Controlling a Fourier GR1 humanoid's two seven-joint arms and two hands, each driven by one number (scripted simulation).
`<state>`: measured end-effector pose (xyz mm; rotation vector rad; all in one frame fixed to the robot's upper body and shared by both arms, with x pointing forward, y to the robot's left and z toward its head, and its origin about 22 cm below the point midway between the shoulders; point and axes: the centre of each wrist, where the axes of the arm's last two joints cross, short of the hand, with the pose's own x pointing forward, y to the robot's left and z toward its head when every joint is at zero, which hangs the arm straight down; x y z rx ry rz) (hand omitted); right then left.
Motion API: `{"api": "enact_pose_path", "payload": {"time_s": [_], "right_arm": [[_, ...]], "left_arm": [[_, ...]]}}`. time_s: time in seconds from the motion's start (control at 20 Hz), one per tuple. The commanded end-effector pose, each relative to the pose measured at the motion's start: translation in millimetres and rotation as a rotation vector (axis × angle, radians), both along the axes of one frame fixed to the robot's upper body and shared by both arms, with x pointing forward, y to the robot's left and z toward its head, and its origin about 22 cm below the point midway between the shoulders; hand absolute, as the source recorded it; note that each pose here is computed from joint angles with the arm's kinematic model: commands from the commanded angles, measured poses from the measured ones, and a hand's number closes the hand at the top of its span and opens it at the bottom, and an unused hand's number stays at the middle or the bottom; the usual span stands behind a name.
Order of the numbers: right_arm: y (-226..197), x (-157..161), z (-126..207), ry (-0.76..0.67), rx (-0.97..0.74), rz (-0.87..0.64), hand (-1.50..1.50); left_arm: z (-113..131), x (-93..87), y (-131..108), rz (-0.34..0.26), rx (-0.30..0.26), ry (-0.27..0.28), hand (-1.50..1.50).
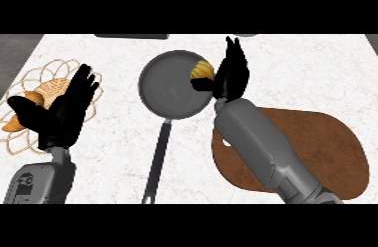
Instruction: Pick the squash from the cutting board and place it in the pan
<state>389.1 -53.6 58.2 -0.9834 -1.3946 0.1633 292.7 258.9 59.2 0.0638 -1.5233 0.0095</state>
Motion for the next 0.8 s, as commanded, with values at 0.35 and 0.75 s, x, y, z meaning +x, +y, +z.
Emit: {"api": "enact_pose_path", "payload": {"time_s": [0.35, 0.75], "right_arm": [[-10, -89, -7, -0.228, 0.402, 0.088, -1.5], [-56, -183, -17, -0.234, 0.383, 0.137, -1.5]], "left_arm": [[-1, -17.9, 10, 0.05, -0.005, 0.011, 0.0], [-7, -18.1, 8, 0.051, -0.004, 0.017, 0.0]]}}
